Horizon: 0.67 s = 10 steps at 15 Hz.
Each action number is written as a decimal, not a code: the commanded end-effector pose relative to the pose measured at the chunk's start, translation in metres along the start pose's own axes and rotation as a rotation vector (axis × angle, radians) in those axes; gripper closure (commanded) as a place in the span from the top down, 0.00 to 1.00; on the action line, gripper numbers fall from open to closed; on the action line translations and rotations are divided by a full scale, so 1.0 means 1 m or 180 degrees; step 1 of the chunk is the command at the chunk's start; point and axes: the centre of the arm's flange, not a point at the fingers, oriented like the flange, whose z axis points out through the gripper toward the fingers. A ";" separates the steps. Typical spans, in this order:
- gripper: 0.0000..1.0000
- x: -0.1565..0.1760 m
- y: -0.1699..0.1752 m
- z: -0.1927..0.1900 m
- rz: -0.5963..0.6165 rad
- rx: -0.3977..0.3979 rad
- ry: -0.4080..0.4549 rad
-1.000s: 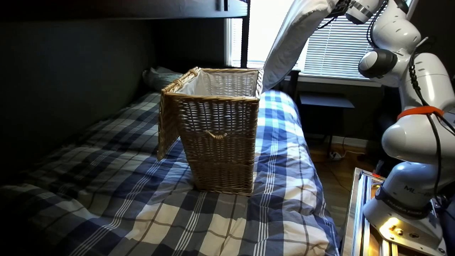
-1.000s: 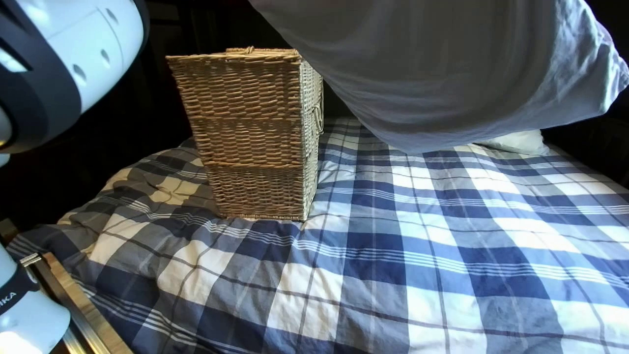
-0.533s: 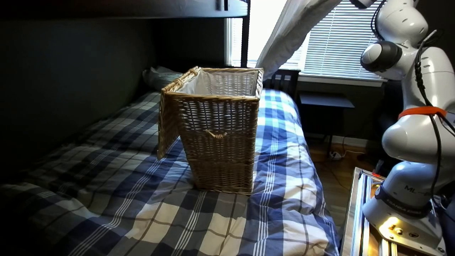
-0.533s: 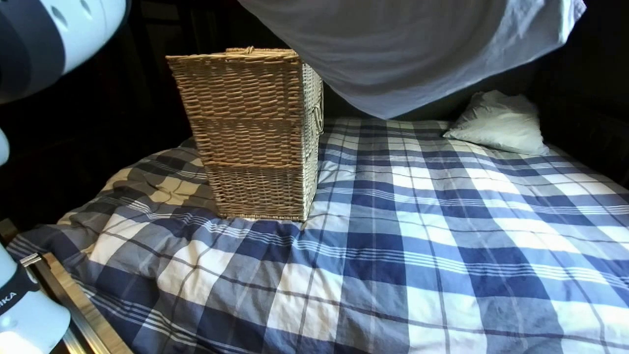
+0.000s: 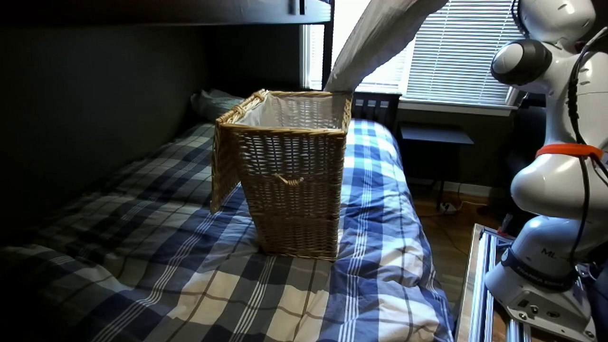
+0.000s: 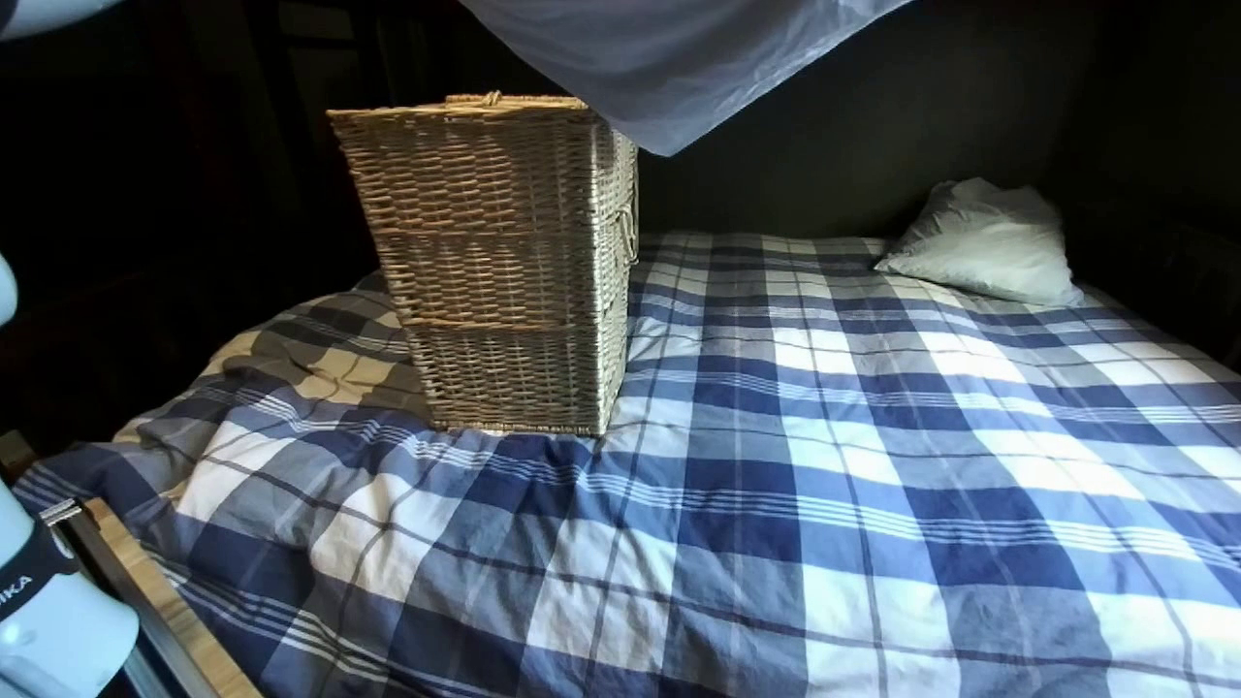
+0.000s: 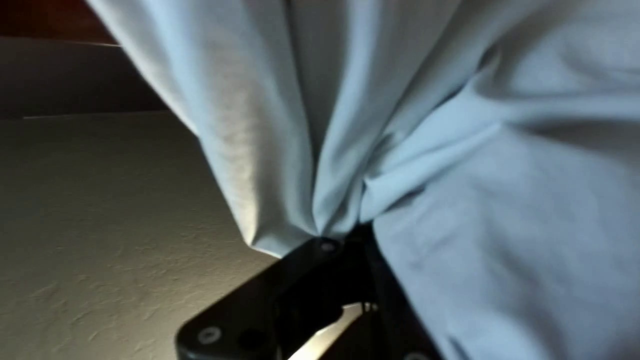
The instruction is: Put the pillow in the laundry basket
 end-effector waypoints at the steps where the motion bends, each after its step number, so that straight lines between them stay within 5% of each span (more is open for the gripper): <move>1: 0.03 0.048 0.008 0.010 -0.0570 0.0169 0.0047; 10: 0.03 0.100 -0.011 0.088 -0.1570 0.0741 -0.0028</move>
